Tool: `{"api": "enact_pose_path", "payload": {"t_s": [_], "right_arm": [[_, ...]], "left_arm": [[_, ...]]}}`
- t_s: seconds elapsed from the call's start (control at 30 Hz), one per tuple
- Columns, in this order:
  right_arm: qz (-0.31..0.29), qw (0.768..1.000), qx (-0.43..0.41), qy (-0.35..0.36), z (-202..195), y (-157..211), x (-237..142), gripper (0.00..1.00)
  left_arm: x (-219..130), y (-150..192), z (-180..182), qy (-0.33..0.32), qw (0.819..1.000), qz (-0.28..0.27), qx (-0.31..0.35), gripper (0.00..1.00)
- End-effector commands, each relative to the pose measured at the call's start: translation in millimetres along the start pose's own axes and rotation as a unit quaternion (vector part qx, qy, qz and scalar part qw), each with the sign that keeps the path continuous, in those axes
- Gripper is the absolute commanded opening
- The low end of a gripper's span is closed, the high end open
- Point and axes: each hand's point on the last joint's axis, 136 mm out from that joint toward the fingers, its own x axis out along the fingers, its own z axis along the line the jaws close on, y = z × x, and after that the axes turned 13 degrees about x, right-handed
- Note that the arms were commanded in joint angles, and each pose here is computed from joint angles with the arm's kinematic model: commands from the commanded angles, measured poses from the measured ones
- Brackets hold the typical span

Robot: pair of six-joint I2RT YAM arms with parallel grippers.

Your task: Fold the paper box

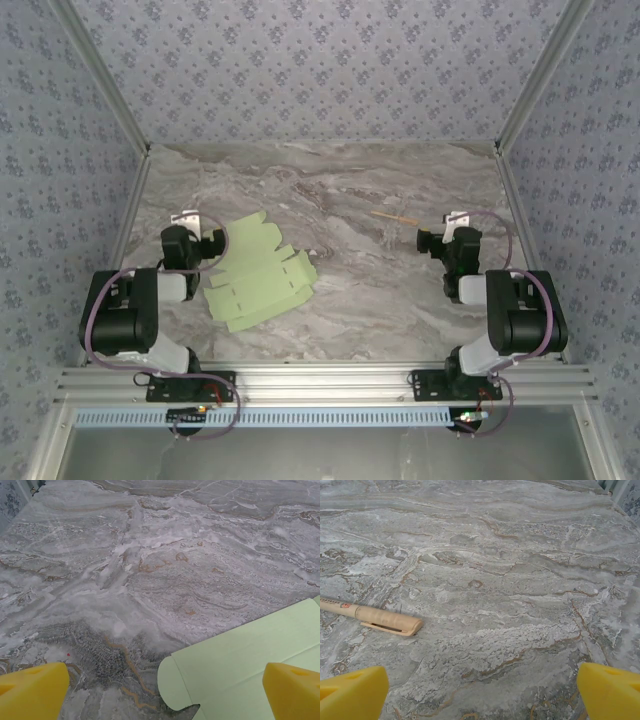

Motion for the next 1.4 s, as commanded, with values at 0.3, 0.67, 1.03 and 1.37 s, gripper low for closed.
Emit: {"api": "enact_pose_path", "payload": {"t_s": [0.3, 0.67, 1.03, 1.37], "right_arm": [[-0.008, 1.000, 0.001, -0.001, 0, -9, 3, 0.99], [-0.007, 1.000, 0.001, -0.002, 1, -8, 3, 0.99], [-0.016, 1.000, 0.008, 0.024, -6, -17, 0, 0.99], [-0.007, 0.973, 0.210, 0.091, -20, -73, -72, 0.99]], "left_arm": [[1, -14, 1, 0.000, 1.000, -0.025, -0.003, 0.99], [1, -13, 2, -0.001, 1.000, -0.025, -0.004, 0.99], [-8, -23, 8, -0.009, 0.999, -0.030, -0.008, 0.99], [-60, -66, 29, -0.040, 0.976, 0.041, -0.210, 0.99]]}}
